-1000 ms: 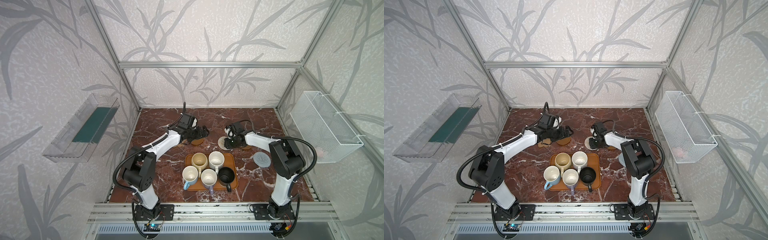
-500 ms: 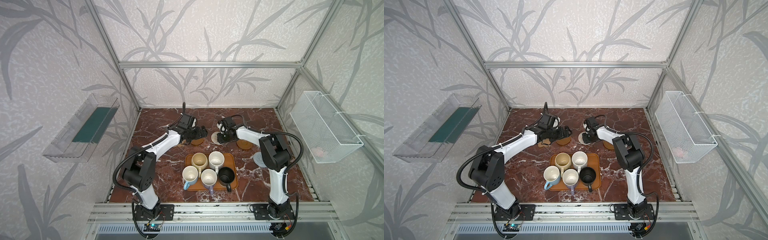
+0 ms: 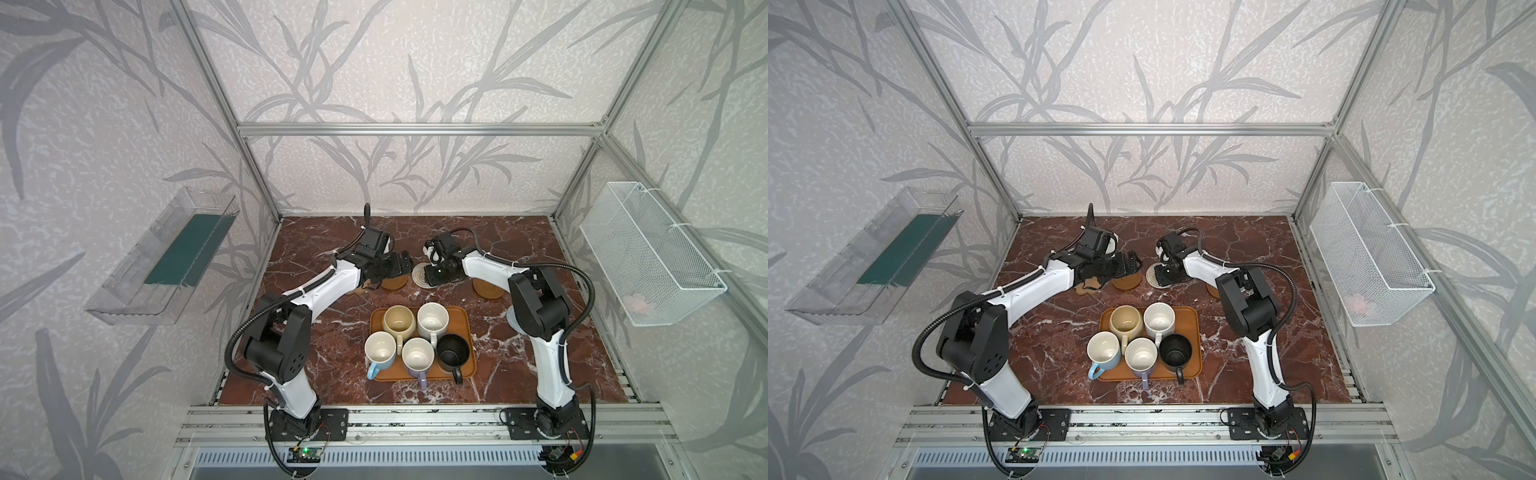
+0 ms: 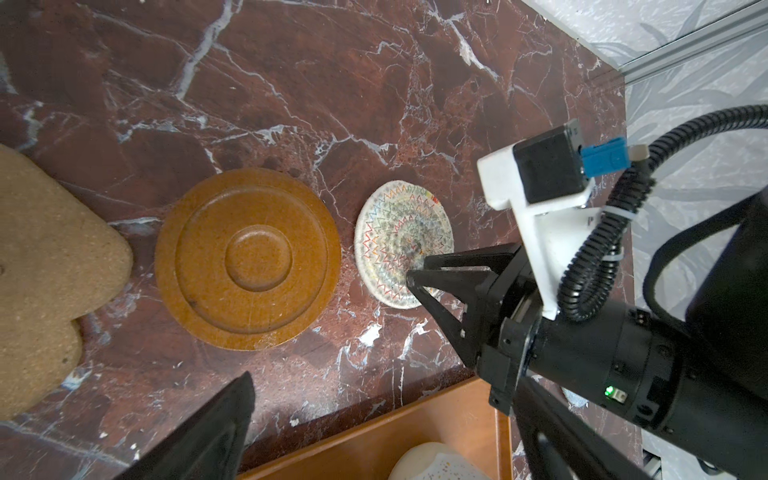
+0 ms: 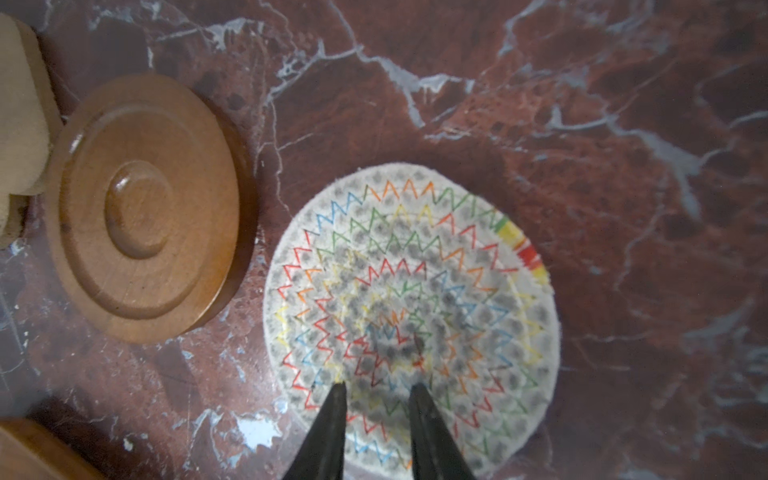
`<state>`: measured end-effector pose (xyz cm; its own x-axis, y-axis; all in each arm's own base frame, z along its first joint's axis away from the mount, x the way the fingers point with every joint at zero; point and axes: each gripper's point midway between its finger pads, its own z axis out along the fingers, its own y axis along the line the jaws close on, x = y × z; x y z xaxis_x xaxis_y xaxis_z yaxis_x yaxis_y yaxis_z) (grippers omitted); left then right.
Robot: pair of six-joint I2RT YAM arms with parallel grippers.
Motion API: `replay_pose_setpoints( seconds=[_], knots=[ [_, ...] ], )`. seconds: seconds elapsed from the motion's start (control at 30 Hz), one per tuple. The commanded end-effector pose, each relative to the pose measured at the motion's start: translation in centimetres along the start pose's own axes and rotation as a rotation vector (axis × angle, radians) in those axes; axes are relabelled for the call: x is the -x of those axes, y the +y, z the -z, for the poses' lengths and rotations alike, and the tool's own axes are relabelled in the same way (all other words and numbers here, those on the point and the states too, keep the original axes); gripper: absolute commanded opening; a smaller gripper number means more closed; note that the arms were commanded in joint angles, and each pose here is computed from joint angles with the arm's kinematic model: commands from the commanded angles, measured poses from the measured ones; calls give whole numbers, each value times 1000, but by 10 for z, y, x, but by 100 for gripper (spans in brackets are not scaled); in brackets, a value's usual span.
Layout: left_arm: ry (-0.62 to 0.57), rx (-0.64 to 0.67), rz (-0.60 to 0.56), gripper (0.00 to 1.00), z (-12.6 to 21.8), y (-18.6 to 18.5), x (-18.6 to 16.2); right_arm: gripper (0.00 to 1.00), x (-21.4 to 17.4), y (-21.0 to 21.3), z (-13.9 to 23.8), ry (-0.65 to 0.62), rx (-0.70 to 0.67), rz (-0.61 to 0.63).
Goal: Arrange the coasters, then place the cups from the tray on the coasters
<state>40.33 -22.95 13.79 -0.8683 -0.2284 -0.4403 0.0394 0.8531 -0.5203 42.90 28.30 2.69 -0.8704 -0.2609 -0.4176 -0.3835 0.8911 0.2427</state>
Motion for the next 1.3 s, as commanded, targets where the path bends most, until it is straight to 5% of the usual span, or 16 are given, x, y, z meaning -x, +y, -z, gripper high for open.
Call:
replay_pose_setpoints(
  seconds=[0.0, 0.4, 0.8, 0.9, 1.1, 1.27],
  knots=[
    [-33, 3, -4, 99, 11, -2, 5, 27, -36, 1, -13, 123, -8, -19],
    [-36, 0, -7, 99, 13, -3, 6, 31, -13, 6, 2, 51, -15, -11],
    [-140, -67, -38, 99, 51, -30, 31, 47, 40, 28, 73, -143, 8, 40],
    [-153, -88, -57, 99, 64, -37, 32, 57, 42, 30, 93, -183, 0, 46],
    [-235, -175, -68, 99, 90, -51, 36, 100, 30, 19, 132, -264, -62, 38],
    [-229, -230, -88, 99, 102, -65, 33, 99, 17, 2, 166, -350, -148, 41]
  ],
)
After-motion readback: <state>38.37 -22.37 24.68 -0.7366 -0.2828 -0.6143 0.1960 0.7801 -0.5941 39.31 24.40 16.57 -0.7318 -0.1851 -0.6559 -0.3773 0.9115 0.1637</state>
